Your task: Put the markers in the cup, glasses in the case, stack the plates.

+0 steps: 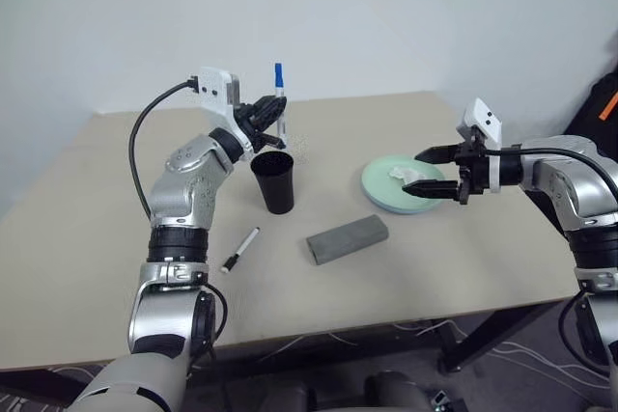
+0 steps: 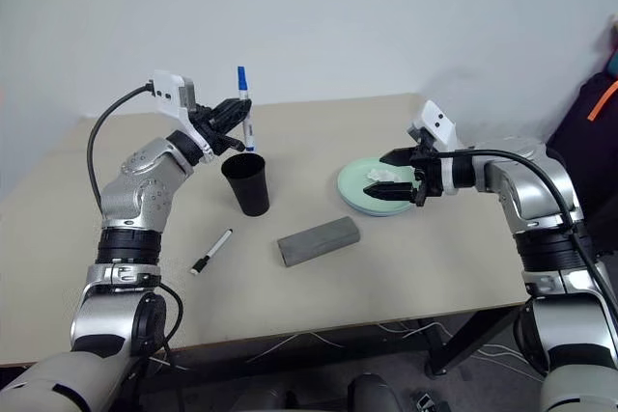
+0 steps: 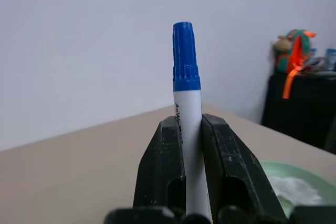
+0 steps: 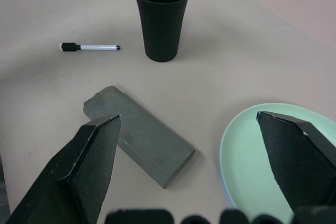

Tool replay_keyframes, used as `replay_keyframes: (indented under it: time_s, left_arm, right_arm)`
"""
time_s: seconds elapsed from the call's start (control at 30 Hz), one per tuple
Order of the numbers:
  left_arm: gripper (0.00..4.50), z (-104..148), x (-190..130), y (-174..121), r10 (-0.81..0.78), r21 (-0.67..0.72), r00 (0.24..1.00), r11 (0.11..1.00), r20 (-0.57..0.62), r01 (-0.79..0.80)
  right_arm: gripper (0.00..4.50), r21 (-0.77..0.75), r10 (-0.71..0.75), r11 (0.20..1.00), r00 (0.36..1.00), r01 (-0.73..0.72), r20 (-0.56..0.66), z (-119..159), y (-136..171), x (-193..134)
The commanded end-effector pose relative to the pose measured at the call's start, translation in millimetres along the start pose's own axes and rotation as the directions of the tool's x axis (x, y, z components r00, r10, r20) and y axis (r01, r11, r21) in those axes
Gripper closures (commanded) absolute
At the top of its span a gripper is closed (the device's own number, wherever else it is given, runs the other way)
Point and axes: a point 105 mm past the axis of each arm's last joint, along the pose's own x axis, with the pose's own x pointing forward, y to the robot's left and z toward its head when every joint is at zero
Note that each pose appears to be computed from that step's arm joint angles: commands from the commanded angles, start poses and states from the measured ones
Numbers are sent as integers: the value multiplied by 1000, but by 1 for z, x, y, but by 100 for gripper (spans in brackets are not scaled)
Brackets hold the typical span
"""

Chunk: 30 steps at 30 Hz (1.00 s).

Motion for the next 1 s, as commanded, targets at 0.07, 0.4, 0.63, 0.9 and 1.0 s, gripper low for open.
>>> replay_keyframes:
  time_s: [0.07,0.4,0.63,0.9,1.0]
  left_arm:
    - [440,12,2,9,9,46,997,999,74,-12]
    - [368,-21,-1,13,31,72,999,997,43,-34]
    - [141,-33,-1,8,8,63,1000,998,26,-10]
    - [5,-14,-1,3,-35,80,999,996,40,31]
    - [5,6,-5,0,-98,109,995,989,18,96]
  right_arm:
    - [0,-49,-20,999,998,22,52,18,0,-8]
    - [0,-49,-21,999,998,24,57,19,1,-7]
    - [0,-53,-19,998,998,22,60,21,1,-7]
    - [0,-52,-21,998,998,24,59,20,1,-7]
    - [0,-49,-24,998,998,26,58,19,1,-7]
